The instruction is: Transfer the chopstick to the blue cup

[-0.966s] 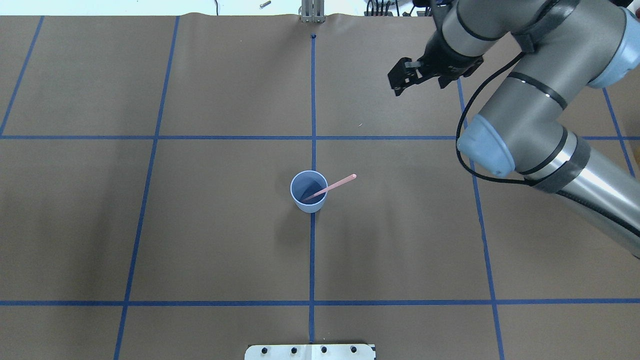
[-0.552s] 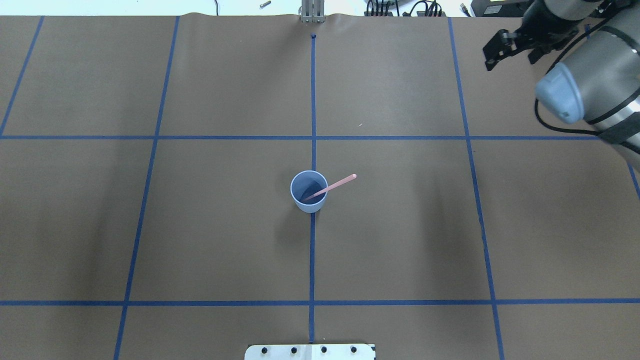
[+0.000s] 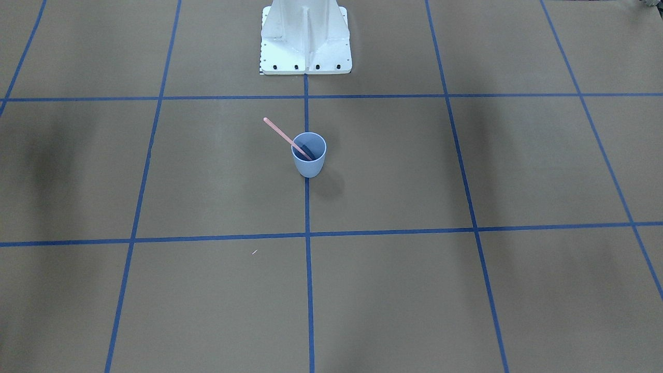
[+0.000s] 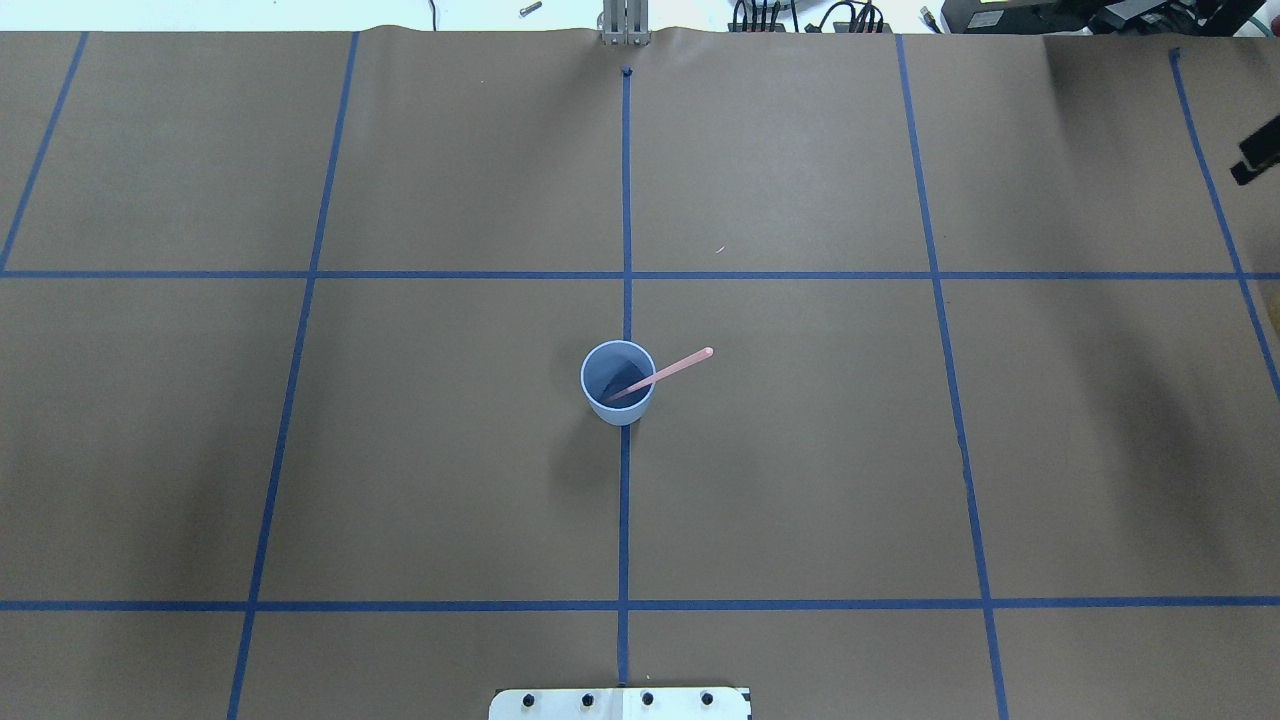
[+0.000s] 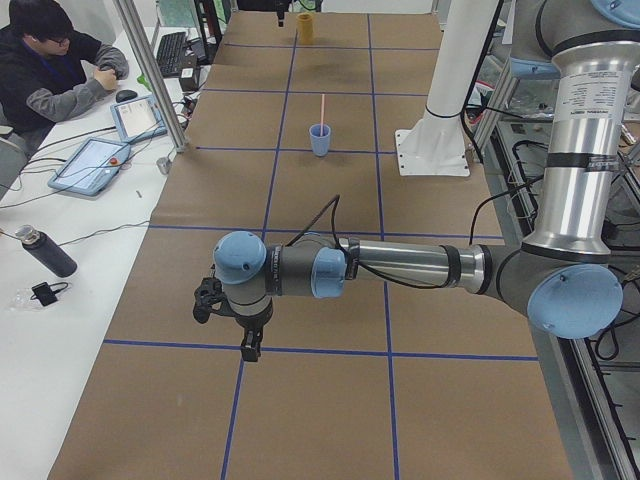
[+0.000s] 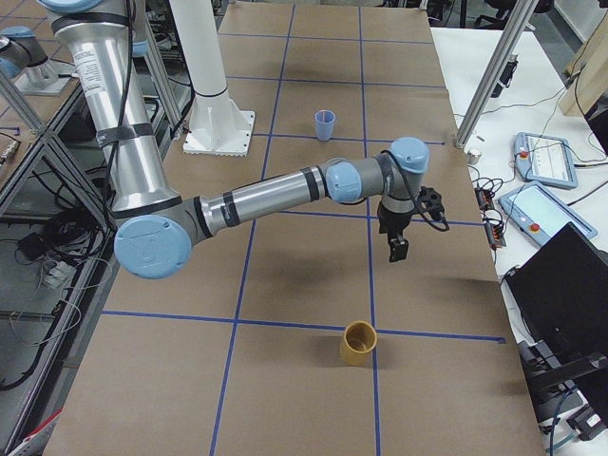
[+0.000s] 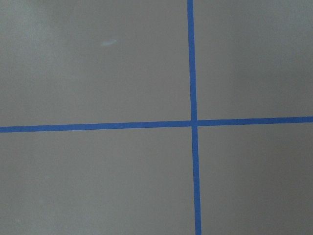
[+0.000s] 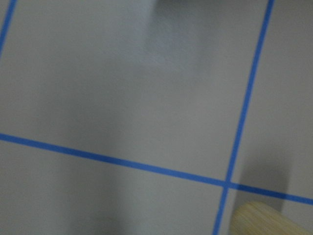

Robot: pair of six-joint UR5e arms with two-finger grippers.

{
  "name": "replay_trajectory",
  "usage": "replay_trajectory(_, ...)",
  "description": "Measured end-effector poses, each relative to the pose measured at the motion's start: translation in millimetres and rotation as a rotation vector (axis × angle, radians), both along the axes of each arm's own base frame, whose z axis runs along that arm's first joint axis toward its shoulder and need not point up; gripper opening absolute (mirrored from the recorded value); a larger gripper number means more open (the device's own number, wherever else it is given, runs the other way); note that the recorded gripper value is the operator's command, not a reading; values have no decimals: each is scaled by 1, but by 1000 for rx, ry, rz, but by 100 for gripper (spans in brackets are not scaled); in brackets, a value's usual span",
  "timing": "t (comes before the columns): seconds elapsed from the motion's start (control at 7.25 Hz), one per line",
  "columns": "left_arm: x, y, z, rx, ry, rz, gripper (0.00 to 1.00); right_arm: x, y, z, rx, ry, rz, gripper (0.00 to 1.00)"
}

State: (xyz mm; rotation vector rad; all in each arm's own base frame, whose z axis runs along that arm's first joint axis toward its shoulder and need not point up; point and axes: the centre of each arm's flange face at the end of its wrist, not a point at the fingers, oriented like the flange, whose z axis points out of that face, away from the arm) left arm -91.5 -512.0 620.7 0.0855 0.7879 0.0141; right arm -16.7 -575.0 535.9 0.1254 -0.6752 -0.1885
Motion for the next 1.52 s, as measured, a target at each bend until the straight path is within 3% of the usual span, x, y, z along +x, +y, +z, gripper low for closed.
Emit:
replay_trajectory(0.28,-2,7,-5,23,-2,-2,98,51,58,66,-64,18,16,100)
replay_trajectory(0.55,-1,29,-8,45,-5,-1,98,70,93,85,-98,20,48,100)
replay_trajectory(1.52,0,44,-1,42,-8,-2,98,72,102,89,-111,11,55,100)
